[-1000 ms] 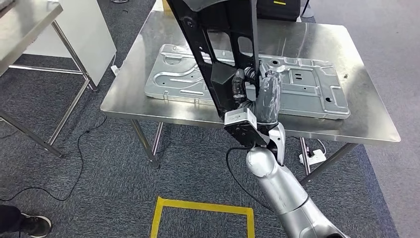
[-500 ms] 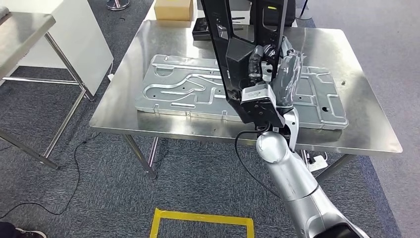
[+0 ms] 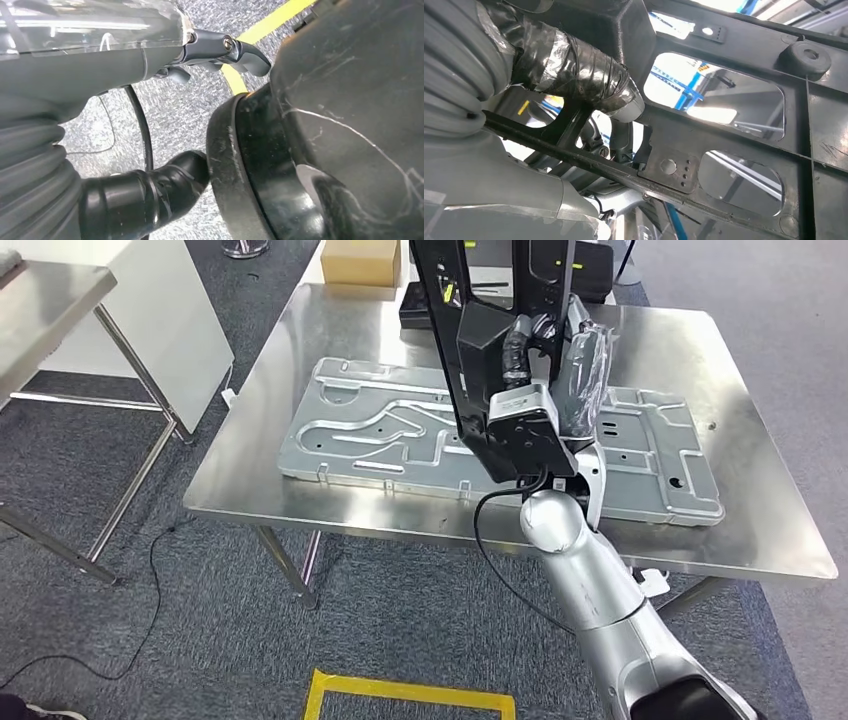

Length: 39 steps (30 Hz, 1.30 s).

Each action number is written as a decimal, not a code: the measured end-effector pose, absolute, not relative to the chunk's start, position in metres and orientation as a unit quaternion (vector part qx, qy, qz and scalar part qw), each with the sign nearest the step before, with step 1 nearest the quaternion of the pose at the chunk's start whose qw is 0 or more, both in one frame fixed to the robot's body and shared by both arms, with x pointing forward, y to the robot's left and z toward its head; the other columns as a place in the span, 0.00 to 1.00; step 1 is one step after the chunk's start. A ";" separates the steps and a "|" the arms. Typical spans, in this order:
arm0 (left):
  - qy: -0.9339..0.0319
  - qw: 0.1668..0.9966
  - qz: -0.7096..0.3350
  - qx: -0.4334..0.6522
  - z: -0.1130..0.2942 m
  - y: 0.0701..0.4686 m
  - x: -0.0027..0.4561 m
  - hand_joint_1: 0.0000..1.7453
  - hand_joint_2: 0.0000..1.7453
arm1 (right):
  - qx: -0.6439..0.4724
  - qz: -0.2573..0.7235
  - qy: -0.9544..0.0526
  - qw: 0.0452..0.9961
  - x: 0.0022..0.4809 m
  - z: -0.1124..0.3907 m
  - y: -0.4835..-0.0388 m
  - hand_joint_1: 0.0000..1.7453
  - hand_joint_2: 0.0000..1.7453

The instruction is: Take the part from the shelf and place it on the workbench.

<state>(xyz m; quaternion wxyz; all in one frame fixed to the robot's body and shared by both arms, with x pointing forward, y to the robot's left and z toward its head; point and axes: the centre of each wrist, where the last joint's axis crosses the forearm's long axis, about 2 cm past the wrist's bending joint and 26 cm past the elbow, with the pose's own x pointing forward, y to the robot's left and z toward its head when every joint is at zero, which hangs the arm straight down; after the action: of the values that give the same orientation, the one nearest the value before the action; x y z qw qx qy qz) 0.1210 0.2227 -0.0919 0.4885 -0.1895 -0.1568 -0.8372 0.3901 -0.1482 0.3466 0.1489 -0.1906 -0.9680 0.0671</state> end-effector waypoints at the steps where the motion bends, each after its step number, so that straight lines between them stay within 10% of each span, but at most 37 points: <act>1: -0.156 0.489 -0.837 -0.190 -0.092 0.223 0.121 0.00 1.00 | -0.191 0.068 -0.968 0.149 0.391 0.347 -0.148 1.00 1.00; 22: -0.156 0.486 -0.838 -0.194 -0.092 0.226 0.122 0.00 1.00 | -0.192 0.075 -0.965 0.163 0.395 0.345 -0.148 0.97 1.00; 26: -0.158 0.481 -0.841 -0.191 -0.092 0.225 0.123 0.00 0.00 | -0.206 0.081 -0.962 0.159 0.396 0.344 -0.144 0.99 1.00; 39: -0.153 0.452 -0.861 -0.177 -0.090 0.226 0.130 0.00 0.00 | -0.370 0.180 -0.910 0.057 0.411 0.378 -0.118 1.00 1.00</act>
<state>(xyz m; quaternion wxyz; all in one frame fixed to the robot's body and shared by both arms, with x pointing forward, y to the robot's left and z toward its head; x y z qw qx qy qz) 0.1302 0.2260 -0.0898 0.4518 -0.1774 -0.1535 -0.8607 0.4114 -0.1177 0.3782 0.0569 -0.3701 -0.9096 0.1801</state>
